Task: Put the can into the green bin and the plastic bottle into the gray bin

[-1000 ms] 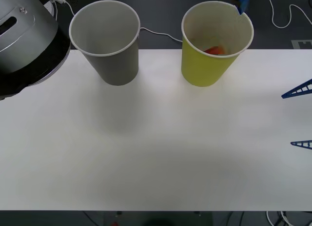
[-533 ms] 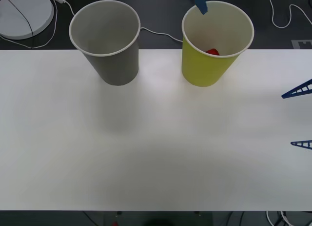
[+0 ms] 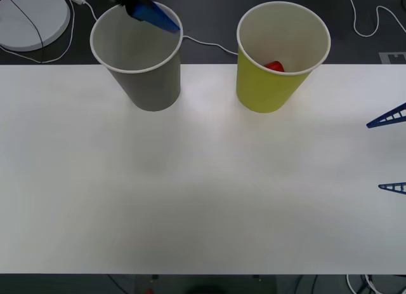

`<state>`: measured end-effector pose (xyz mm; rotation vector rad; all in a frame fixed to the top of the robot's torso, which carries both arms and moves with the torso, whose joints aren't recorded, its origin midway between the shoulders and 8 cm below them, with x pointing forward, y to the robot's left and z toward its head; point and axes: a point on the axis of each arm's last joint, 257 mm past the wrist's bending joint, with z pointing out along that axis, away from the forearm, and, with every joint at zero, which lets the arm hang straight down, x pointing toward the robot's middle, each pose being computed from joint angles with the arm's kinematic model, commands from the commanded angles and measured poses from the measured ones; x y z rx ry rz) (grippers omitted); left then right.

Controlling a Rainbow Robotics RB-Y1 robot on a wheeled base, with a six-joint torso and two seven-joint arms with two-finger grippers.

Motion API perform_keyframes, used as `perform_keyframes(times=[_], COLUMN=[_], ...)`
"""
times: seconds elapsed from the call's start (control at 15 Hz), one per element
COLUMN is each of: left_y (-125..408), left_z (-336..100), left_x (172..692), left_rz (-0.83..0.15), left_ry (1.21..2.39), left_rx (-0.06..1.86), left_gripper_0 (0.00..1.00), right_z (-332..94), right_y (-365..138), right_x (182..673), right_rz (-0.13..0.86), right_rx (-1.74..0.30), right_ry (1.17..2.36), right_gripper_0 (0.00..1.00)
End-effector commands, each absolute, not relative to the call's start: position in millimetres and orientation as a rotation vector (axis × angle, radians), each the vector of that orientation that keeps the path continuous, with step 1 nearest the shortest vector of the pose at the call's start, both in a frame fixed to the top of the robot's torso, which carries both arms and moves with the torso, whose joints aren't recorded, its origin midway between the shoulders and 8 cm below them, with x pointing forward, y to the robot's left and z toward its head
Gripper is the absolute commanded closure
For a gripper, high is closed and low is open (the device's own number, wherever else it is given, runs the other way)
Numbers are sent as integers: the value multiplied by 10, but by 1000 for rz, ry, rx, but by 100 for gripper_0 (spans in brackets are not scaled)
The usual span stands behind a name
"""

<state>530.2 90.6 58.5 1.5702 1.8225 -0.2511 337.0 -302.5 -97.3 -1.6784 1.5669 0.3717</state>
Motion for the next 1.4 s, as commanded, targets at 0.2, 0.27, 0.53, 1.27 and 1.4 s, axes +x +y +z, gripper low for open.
perform_keyframes(times=[0.2,0.27,0.53,1.27,1.4], left_y=[1717,1908,2409,3150,3207], left_z=[374,298,79,-661,-741], left_x=[5268,5248,5089,4129,3963], left_rz=[-249,-246,-178,-102,-126], left_ry=[1818,1803,1716,1506,1485], left_rx=[1577,1586,1629,1813,1827], left_gripper_0=[0,0,0,0,0], right_z=[-973,-973,-973,-973,-973], right_y=[-3025,-3025,-3025,-3025,-3025], right_x=[3370,3370,3370,3370,3370], right_rz=[372,372,372,372,372], right_rx=[-1678,-1678,-1678,-1678,-1678], right_ry=[1567,1567,1567,1567,1567], right_gripper_0=[0,0,0,0,0])
